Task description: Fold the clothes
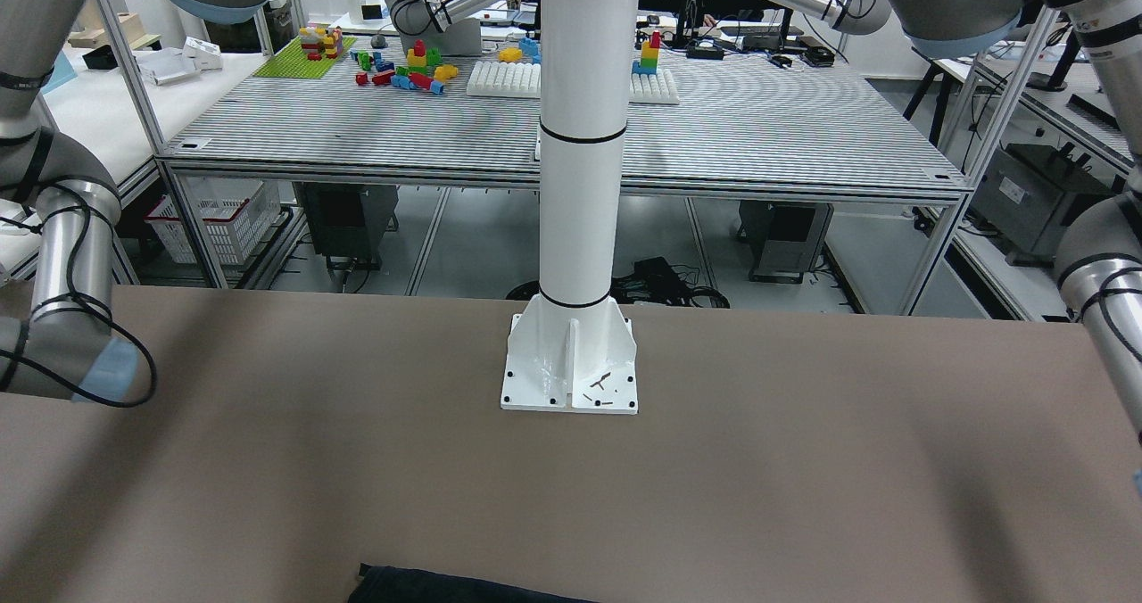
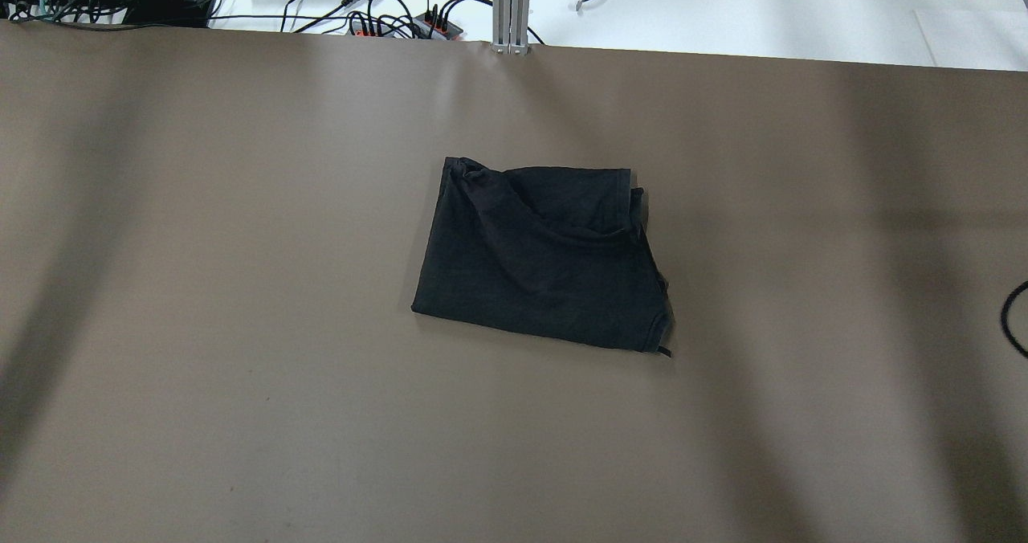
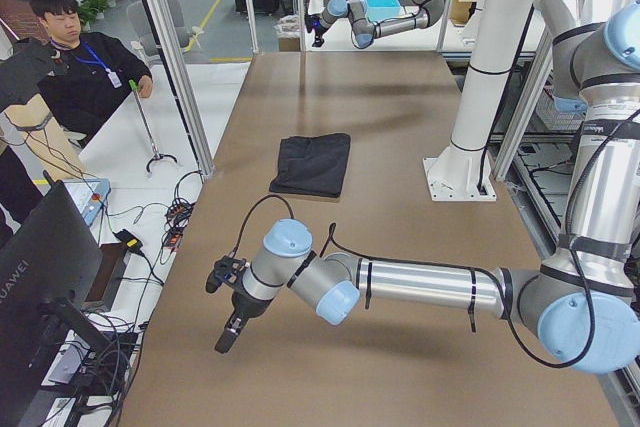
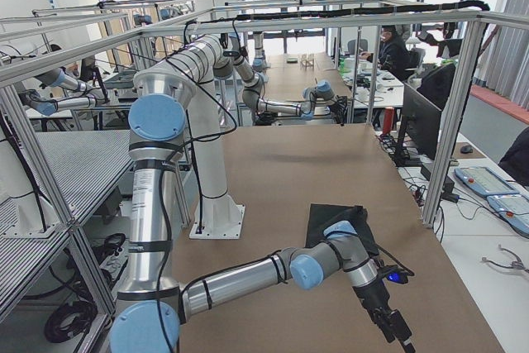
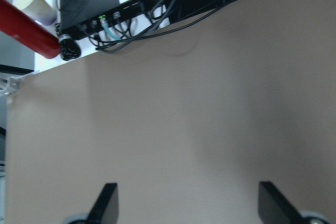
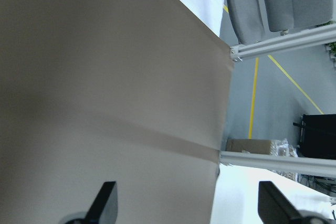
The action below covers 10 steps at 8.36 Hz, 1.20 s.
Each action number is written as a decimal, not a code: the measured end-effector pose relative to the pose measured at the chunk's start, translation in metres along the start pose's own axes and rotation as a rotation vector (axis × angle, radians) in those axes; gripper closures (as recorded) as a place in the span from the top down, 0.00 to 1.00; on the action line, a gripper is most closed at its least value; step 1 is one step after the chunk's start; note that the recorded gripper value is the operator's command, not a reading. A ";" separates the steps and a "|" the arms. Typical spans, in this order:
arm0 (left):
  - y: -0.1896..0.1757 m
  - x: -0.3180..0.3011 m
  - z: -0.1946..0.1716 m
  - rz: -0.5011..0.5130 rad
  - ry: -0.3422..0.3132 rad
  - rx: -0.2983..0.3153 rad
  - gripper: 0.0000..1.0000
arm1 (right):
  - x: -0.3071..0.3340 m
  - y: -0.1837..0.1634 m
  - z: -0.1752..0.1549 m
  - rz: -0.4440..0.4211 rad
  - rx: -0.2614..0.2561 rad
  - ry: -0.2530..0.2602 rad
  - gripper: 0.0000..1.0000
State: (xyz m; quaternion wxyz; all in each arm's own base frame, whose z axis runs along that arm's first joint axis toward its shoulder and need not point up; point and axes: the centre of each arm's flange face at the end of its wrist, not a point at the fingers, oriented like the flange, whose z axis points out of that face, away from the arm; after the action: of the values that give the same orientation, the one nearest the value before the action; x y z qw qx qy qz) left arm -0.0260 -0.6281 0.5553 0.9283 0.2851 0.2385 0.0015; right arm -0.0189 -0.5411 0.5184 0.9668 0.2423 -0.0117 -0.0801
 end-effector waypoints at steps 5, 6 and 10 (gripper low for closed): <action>0.056 -0.120 -0.033 0.085 -0.211 -0.054 0.94 | 0.154 0.117 0.005 -0.039 -0.117 0.061 0.95; 0.087 -0.134 -0.032 0.091 -0.267 -0.049 0.94 | 0.164 0.135 0.004 -0.022 -0.128 0.070 0.95; 0.063 -0.150 -0.062 0.047 -0.380 -0.041 0.94 | 0.171 0.144 -0.004 0.012 -0.116 0.074 0.95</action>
State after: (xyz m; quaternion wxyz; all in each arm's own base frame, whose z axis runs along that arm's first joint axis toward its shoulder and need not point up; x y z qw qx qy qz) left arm -0.1779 -0.5634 0.6103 0.9620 0.2668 0.0519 -0.0258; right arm 0.1720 -0.4418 0.5796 0.9795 0.1886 0.0271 -0.0656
